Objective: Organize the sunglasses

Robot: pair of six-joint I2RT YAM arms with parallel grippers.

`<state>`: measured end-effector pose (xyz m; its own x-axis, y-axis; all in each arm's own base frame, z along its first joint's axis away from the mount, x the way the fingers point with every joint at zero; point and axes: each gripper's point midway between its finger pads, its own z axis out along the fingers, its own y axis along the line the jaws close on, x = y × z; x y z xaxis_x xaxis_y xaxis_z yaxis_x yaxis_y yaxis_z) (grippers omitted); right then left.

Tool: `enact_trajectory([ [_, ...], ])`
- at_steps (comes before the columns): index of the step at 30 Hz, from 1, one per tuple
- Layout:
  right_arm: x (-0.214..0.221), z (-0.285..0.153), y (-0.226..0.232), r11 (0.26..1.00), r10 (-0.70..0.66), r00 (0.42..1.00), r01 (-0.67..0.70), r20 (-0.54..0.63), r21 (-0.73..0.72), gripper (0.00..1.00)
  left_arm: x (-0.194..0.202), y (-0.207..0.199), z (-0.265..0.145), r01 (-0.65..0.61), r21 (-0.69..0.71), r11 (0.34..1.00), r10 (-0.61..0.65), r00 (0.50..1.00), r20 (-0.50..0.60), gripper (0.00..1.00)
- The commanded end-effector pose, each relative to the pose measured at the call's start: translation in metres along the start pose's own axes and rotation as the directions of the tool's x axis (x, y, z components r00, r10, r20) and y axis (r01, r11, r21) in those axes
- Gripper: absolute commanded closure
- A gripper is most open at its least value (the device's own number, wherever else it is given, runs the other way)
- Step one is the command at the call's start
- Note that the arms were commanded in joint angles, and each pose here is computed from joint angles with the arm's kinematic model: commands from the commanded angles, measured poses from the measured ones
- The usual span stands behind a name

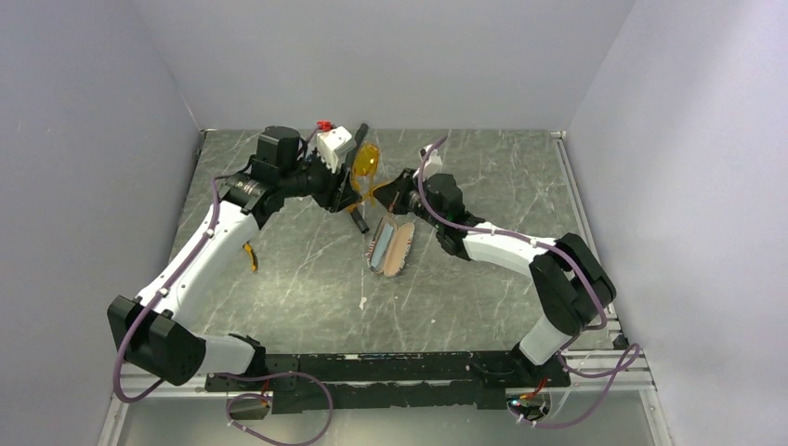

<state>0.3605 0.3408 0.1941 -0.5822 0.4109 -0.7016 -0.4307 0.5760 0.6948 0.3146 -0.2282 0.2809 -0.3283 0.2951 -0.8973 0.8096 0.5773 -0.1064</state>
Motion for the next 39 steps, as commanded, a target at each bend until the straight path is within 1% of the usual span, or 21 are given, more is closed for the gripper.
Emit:
enact_trajectory([
  [1, -0.059, 0.006, 0.046, 0.990, -0.008, 0.981, 0.035, 0.195, -0.133, 1.00, -0.007, -0.021, -0.006, 0.000, 0.102, 0.995, -0.004, 0.999, 0.041, 0.97],
  [4, -0.063, 0.006, 0.062, 0.983, -0.004, 0.982, 0.039, 0.190, -0.181, 1.00, -0.001, -0.020, -0.001, 0.012, 0.113, 0.994, -0.015, 1.000, 0.027, 0.97],
  [9, -0.055, 0.003, 0.077, 0.973, 0.025, 0.985, 0.015, 0.171, -0.229, 1.00, 0.014, -0.007, 0.018, 0.023, 0.092, 0.996, -0.022, 1.000, -0.012, 0.97],
  [17, -0.042, 0.012, 0.075, 0.975, 0.036, 0.992, -0.007, 0.124, -0.222, 1.00, 0.041, -0.001, 0.047, -0.007, 0.105, 0.994, 0.017, 0.996, -0.087, 0.97],
  [21, -0.032, 0.020, 0.070, 0.980, 0.025, 0.995, -0.006, 0.096, -0.198, 1.00, 0.061, 0.008, 0.054, -0.010, 0.072, 0.997, 0.020, 0.991, -0.135, 0.97],
  [24, -0.010, 0.029, 0.056, 0.988, 0.029, 0.999, -0.022, 0.039, -0.155, 1.00, 0.082, 0.025, 0.051, -0.013, 0.017, 1.000, 0.016, 0.981, -0.194, 0.97],
  [27, 0.019, 0.039, 0.038, 0.990, 0.057, 0.998, -0.060, -0.027, -0.129, 1.00, 0.108, 0.045, 0.041, 0.005, -0.043, 0.999, -0.016, 0.968, -0.251, 0.97],
  [31, 0.051, 0.053, 0.024, 0.993, 0.061, 0.993, -0.072, -0.105, -0.097, 1.00, 0.137, 0.058, 0.024, -0.025, -0.092, 0.995, -0.005, 0.949, -0.316, 0.97],
  [34, 0.061, 0.061, 0.020, 0.994, 0.050, 0.989, -0.063, -0.140, -0.085, 1.00, 0.159, 0.059, 0.016, -0.066, -0.087, 0.994, 0.028, 0.926, -0.377, 0.97],
  [39, 0.071, 0.069, 0.014, 0.995, 0.050, 0.982, -0.064, -0.183, -0.071, 1.00, 0.195, 0.059, 0.008, -0.072, -0.056, 0.996, 0.034, 0.867, -0.497, 0.97],
])
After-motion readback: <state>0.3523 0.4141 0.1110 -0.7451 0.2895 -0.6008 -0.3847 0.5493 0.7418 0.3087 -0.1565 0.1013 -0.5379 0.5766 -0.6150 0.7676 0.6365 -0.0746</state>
